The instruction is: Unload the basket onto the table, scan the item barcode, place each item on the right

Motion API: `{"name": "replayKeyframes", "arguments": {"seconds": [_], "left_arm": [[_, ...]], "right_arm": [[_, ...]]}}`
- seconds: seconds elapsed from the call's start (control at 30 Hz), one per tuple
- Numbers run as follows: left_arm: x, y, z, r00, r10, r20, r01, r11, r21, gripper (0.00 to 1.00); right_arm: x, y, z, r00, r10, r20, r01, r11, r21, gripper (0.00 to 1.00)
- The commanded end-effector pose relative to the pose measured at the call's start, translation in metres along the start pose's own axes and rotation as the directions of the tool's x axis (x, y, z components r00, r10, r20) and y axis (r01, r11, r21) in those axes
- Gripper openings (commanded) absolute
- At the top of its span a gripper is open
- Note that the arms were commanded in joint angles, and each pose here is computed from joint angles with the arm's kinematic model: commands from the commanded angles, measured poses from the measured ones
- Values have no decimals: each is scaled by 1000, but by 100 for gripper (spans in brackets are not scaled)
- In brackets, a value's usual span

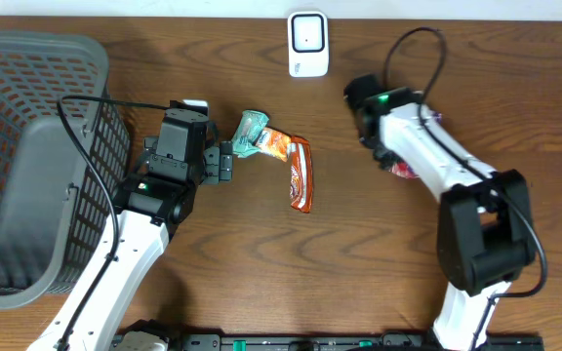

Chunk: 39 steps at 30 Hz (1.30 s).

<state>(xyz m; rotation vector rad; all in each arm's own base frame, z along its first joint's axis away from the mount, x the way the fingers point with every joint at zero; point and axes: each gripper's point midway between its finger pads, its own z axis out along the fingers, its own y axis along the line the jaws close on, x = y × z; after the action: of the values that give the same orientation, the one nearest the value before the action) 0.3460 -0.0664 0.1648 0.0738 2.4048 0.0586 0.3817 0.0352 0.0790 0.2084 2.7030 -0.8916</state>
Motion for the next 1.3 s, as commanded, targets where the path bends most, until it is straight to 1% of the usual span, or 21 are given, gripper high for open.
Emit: {"name": "replayKeyframes", "arguments": {"seconds": [0.0, 0.07, 0.13, 0.17, 0.2, 0.27, 0.3, 0.4, 0.47, 0.53, 0.63, 0.7, 0.8, 0.87, 0.93, 1.0, 1.07, 1.1, 1.17, 1.2, 1.27], "left_arm": [[0, 1, 0, 1000, -11, -1, 11, 1000, -5, 98], [0, 1, 0, 1000, -11, -1, 11, 1000, -5, 98], [0, 1, 0, 1000, -11, -1, 11, 1000, -5, 98], [0, 1, 0, 1000, -11, -1, 11, 1000, -5, 98], [0, 1, 0, 1000, -11, -1, 11, 1000, -5, 98], [0, 1, 0, 1000, -11, -1, 11, 1000, -5, 98], [0, 1, 0, 1000, -11, -1, 11, 1000, -5, 98], [0, 1, 0, 1000, -11, -1, 11, 1000, -5, 98], [0, 1, 0, 1000, -11, -1, 11, 1000, -5, 98], [0, 1, 0, 1000, -11, -1, 11, 1000, -5, 98], [0, 1, 0, 1000, -11, -1, 11, 1000, -5, 98], [0, 1, 0, 1000, -11, -1, 11, 1000, -5, 98], [0, 1, 0, 1000, -11, -1, 11, 1000, -5, 98], [0, 1, 0, 1000, -11, -1, 11, 1000, -5, 98], [0, 1, 0, 1000, -11, -1, 11, 1000, -5, 98], [0, 1, 0, 1000, -11, -1, 11, 1000, -5, 98], [0, 1, 0, 1000, -11, -1, 11, 1000, -5, 98], [0, 1, 0, 1000, -11, -1, 11, 1000, -5, 98], [0, 1, 0, 1000, -11, -1, 11, 1000, -5, 98], [0, 1, 0, 1000, -11, -1, 11, 1000, -5, 98], [0, 1, 0, 1000, -11, -1, 11, 1000, -5, 98]], "right_arm": [[5, 44, -25, 1000, -26, 1, 26, 989, -146, 1], [0, 64, -47, 996, -79, 33, 84, 970, -228, 1], [-4, 79, -66, 993, -102, 60, 116, 949, -292, 1], [-5, 90, -80, 991, -111, 79, 131, 933, -335, 4], [-5, 97, -86, 990, -113, 89, 137, 924, -357, 9], [-6, 109, -96, 988, -109, 109, 143, 907, -397, 21], [-6, 113, -99, 988, -105, 116, 144, 899, -413, 21], [-8, 117, -101, 987, -105, 125, 149, 892, -428, 17], [-12, 111, -100, 987, -100, 123, 143, 896, -421, 17], [-17, 105, -98, 990, -87, 111, 126, 898, -421, 27], [-24, 95, -92, 988, -112, 102, 146, 889, -434, 28], [-24, 93, -86, 980, -174, 99, 200, 863, -465, 29], [-22, 81, -73, 974, -217, 63, 221, 849, -480, 38], [-20, 76, -66, 967, -251, 40, 233, 812, -535, 41], [-18, 75, -69, 959, -284, 25, 236, 741, -629, 46], [-19, 70, -75, 958, -288, 2, 205, 675, -709, 49], [-22, 63, -82, 957, -289, -12, 174, 609, -774, 50], [-23, 59, -86, 956, -295, -5, 170, 565, -808, 53], [-26, 53, -89, 954, -300, 9, 166, 503, -848, 63], [-27, 49, -87, 955, -296, 10, 160, 488, -858, 71], [-29, 39, -75, 956, -292, 1, 154, 502, -851, 80]]}}
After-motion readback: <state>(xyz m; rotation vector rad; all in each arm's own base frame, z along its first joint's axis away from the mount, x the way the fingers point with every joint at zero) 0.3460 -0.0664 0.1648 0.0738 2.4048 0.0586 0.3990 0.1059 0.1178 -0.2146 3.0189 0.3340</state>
